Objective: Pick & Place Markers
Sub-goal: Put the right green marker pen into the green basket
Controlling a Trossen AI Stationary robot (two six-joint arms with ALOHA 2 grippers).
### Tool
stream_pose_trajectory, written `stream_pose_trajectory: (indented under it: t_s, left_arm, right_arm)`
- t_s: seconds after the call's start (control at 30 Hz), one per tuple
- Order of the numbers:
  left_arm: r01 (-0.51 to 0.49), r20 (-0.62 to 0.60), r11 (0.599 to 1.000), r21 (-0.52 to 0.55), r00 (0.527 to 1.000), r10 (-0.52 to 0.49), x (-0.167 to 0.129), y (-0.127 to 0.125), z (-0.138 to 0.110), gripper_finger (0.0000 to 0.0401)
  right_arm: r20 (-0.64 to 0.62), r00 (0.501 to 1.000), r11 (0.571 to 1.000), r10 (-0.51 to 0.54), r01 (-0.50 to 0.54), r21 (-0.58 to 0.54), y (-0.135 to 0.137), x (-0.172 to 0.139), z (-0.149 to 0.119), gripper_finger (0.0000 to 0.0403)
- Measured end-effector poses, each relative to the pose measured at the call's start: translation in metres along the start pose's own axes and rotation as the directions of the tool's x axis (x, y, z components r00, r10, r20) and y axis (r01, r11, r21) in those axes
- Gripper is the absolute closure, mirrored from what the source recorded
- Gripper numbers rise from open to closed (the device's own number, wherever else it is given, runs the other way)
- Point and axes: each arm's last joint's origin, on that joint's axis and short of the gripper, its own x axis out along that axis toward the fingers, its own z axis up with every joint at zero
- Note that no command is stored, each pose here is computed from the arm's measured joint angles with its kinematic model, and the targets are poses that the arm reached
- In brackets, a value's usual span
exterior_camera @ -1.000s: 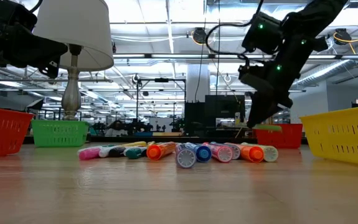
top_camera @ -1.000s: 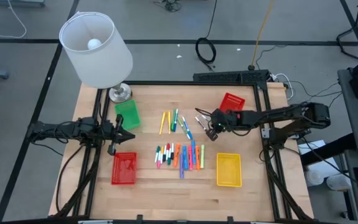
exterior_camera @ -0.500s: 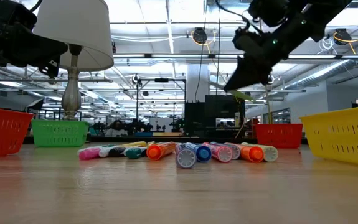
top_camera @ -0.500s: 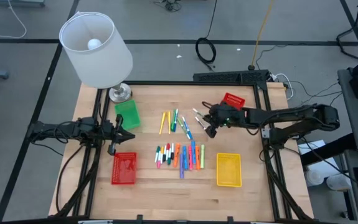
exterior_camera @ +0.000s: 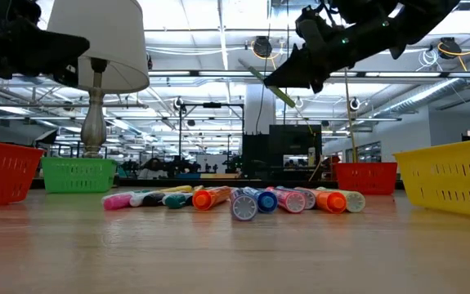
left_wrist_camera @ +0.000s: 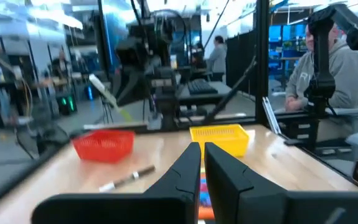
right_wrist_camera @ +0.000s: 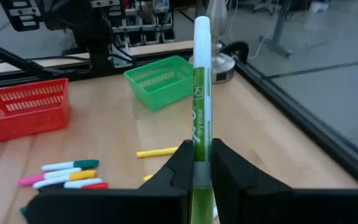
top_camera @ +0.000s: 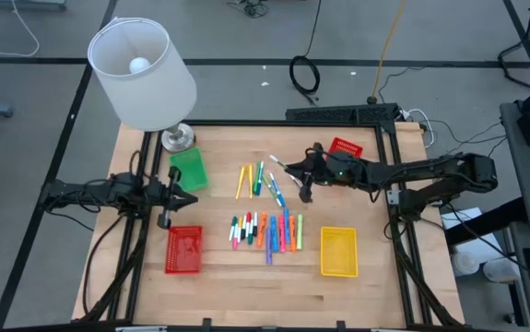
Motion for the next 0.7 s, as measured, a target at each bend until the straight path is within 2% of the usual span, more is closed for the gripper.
stream_pose_trajectory:
  t_s: [0.37, 0.5, 0.7]
  left_arm:
    - [-0.01, 0.043, 0.995, 0.094, 0.999, 0.006, 0.0, 0.0, 0.004, 0.037]
    - [-0.108, 0.074, 0.985, 0.131, 0.992, 0.099, 0.0, 0.003, 0.007, 0.037]
    - [-0.218, 0.092, 0.975, 0.037, 0.973, 0.214, 0.002, 0.007, 0.01, 0.037]
  right_arm:
    - [0.113, 0.993, 0.991, 0.042, -0.027, -0.128, 0.01, -0.002, 0.01, 0.0379]
    - [0.14, 0.989, 0.991, 0.043, -0.025, -0.131, 0.01, -0.002, 0.013, 0.0379]
    - [0.143, 0.989, 0.989, 0.043, -0.022, -0.148, 0.01, -0.002, 0.014, 0.0379]
